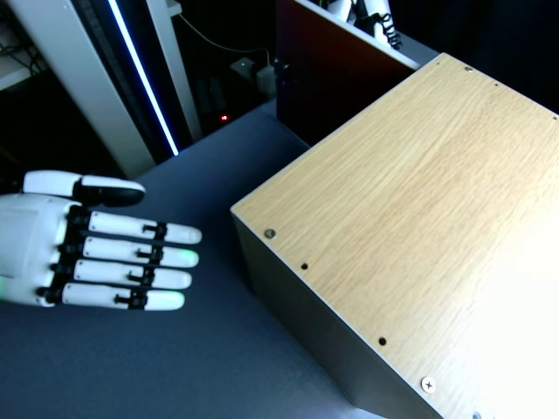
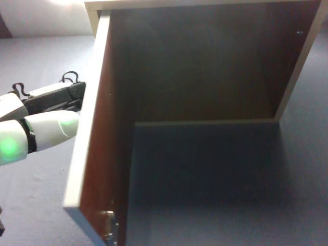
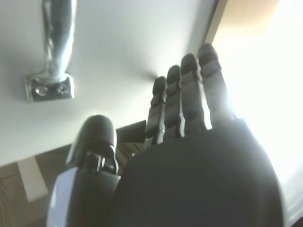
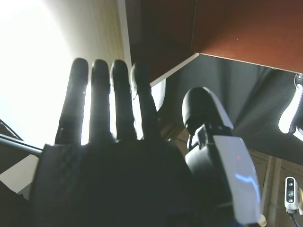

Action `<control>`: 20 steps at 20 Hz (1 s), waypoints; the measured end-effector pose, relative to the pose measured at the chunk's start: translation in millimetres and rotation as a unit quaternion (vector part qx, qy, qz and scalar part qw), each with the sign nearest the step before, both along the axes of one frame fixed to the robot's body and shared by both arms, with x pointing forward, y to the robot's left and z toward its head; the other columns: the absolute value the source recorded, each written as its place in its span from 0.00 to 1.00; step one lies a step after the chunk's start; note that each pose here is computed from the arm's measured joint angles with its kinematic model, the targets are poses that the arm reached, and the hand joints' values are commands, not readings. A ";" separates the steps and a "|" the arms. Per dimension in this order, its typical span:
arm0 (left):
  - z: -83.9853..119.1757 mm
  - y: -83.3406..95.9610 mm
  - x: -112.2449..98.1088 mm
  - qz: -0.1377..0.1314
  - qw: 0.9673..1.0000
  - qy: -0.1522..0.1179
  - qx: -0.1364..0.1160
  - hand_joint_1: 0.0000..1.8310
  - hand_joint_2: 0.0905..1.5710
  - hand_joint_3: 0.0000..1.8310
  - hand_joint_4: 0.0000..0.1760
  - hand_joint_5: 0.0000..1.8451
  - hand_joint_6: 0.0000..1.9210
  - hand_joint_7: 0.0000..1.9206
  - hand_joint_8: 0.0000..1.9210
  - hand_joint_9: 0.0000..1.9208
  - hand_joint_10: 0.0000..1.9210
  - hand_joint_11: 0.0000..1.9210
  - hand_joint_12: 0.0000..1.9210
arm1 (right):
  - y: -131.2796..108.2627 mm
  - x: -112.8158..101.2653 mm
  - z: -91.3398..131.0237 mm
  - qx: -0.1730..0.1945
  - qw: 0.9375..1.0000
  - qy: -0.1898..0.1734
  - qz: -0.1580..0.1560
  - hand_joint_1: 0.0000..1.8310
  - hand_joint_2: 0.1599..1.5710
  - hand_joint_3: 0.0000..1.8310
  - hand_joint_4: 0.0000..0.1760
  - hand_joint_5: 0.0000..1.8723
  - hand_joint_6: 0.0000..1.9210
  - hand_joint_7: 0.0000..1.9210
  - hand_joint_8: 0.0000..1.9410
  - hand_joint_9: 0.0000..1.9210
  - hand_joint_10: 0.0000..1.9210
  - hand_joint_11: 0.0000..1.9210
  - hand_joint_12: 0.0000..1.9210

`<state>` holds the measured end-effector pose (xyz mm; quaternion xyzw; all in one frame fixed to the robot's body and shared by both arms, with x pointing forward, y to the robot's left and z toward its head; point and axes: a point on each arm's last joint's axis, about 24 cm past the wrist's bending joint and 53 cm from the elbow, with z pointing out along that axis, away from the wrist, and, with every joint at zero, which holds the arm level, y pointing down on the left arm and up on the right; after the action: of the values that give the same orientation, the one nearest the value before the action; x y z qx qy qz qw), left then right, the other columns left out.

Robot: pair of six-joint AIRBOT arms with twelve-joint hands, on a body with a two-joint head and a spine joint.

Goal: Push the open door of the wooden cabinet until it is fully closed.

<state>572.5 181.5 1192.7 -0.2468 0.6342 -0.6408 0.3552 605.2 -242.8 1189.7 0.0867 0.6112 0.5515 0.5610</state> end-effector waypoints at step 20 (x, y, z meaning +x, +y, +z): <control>3.7 -50.1 2.3 -0.071 0.997 -0.036 -0.002 0.00 0.97 0.01 0.00 0.08 0.01 0.10 0.00 0.09 0.00 0.10 0.00 | 0.7 0.3 -0.6 0.002 1.000 0.000 0.001 0.08 0.90 0.00 0.00 0.17 0.00 0.16 0.00 0.14 0.00 0.08 0.13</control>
<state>574.8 131.4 1196.4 -0.1786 0.6357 -0.6744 0.3304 605.5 -242.1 1189.2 0.0875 0.6105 0.5529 0.5604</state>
